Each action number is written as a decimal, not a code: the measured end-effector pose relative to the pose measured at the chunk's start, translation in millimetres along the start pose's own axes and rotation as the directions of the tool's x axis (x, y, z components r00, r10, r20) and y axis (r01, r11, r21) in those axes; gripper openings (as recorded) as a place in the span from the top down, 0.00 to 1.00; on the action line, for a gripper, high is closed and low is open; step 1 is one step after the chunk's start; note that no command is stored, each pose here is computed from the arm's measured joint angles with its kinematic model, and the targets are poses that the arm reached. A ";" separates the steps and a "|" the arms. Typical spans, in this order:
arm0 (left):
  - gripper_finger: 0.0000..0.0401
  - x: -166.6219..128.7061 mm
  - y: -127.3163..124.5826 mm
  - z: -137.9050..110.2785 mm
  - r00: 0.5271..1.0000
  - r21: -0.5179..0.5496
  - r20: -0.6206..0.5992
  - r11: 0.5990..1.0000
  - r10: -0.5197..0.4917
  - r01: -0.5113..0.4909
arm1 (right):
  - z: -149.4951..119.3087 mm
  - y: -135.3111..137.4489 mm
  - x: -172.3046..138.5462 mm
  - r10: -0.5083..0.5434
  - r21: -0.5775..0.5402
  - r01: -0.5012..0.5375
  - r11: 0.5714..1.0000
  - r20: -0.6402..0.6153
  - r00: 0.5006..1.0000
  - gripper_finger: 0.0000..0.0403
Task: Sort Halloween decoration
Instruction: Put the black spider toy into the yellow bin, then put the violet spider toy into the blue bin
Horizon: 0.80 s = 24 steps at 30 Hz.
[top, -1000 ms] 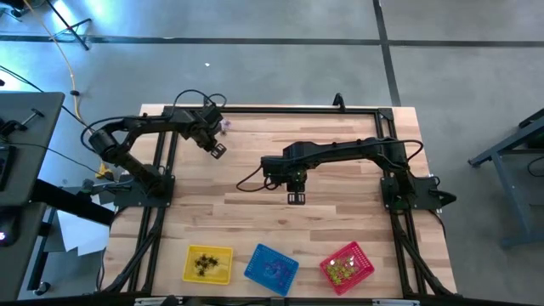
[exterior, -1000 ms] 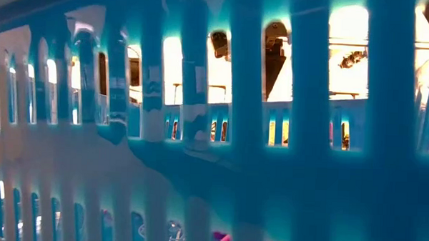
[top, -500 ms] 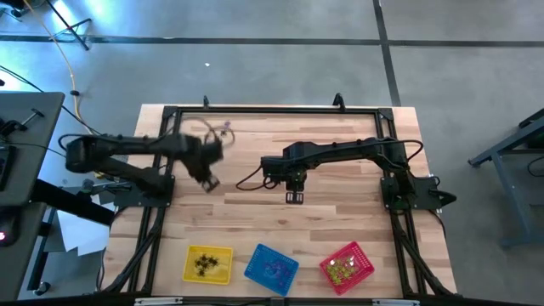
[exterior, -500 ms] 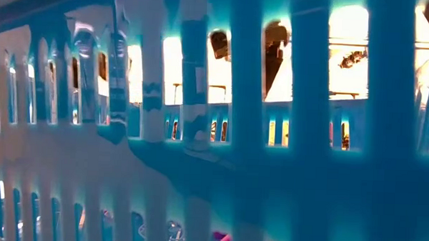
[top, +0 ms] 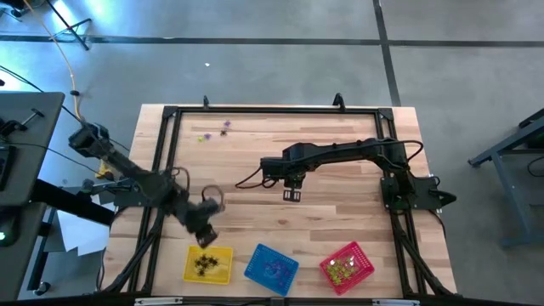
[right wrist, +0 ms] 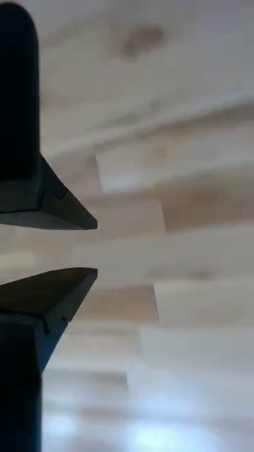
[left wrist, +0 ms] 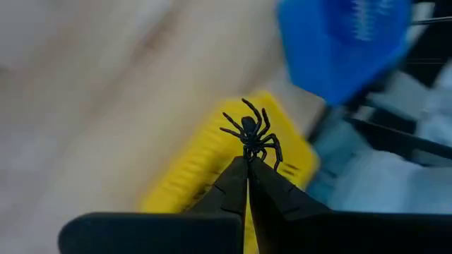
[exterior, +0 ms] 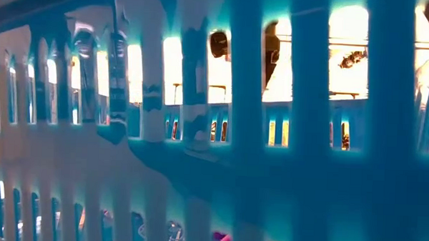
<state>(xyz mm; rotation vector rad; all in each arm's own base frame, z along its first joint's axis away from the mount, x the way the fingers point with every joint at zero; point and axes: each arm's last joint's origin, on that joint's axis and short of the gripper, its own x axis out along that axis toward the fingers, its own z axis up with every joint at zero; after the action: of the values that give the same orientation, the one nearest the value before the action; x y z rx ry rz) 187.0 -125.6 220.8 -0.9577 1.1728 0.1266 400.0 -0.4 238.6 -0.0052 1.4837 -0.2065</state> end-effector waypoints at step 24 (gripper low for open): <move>0.81 35.5 -15.3 -49.6 0.993 0.027 -0.118 1.000 -0.007 0.010 | 1.1 21.0 -5.4 -0.261 0.030 0.259 0.965 0.105 0.960 0.77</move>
<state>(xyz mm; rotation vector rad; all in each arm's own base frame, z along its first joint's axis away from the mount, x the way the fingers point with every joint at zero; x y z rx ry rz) 174.7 -182.7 197.5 -0.9561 1.2758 0.0470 403.6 20.9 241.3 -0.1969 1.3700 -0.4248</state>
